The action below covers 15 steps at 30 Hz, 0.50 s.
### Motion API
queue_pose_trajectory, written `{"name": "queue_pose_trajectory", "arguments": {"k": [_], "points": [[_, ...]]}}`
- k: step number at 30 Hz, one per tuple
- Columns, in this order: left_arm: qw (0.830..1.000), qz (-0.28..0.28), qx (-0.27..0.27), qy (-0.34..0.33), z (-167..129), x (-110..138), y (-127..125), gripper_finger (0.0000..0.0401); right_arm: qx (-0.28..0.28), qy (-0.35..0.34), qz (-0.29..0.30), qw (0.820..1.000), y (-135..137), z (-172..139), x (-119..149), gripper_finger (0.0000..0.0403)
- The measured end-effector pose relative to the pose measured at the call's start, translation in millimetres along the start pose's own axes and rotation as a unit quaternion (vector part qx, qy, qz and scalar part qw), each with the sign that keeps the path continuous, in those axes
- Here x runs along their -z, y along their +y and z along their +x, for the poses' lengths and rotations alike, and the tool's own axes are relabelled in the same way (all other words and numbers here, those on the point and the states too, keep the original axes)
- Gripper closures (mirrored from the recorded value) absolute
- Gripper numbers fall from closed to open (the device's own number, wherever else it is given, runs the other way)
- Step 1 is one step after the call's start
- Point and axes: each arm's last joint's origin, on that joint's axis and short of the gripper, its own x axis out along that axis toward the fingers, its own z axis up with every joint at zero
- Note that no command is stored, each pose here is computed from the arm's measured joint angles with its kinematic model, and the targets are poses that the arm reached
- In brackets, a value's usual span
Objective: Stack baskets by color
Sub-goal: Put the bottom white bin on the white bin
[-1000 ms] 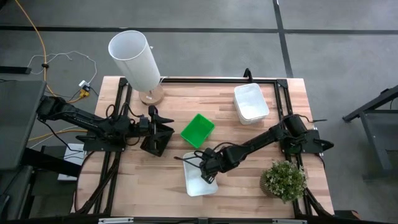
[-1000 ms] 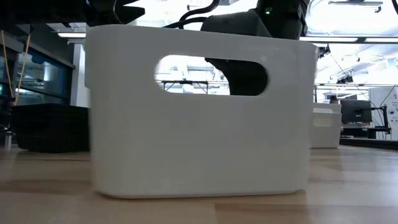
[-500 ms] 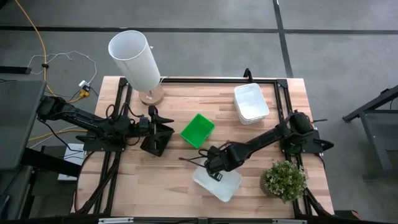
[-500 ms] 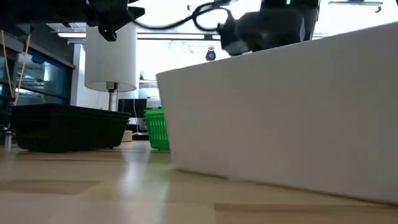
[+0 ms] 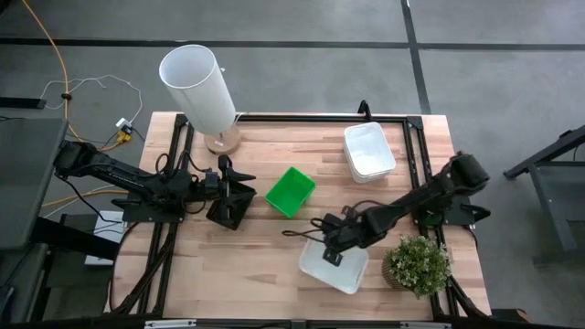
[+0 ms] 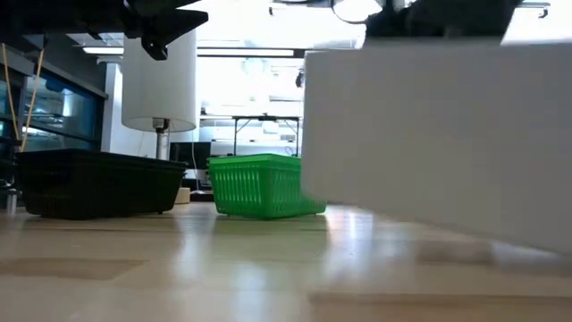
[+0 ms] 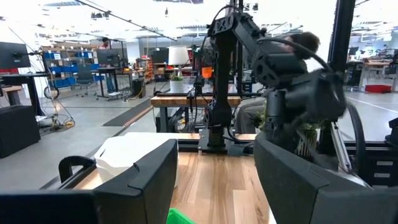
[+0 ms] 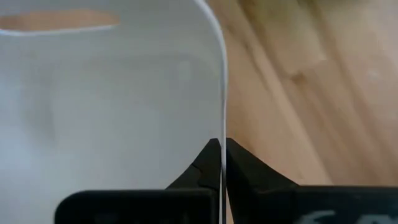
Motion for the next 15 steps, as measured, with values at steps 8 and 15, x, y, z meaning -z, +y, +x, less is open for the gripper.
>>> {"name": "queue_pose_trajectory", "arguments": {"k": [8, 15], "points": [[1.0, 0.0, 0.0, 0.0, 0, 0, 0, 0.0199, -0.15, -0.235, -0.001, 0.96, -21, -14, 15, 0.0403], [1.0, -0.02, 0.013, -0.001, 0, 0, -1, 0.0199, -0.147, -0.432, -0.073, 0.887, -48, -39, -9, 0.0403]]}}
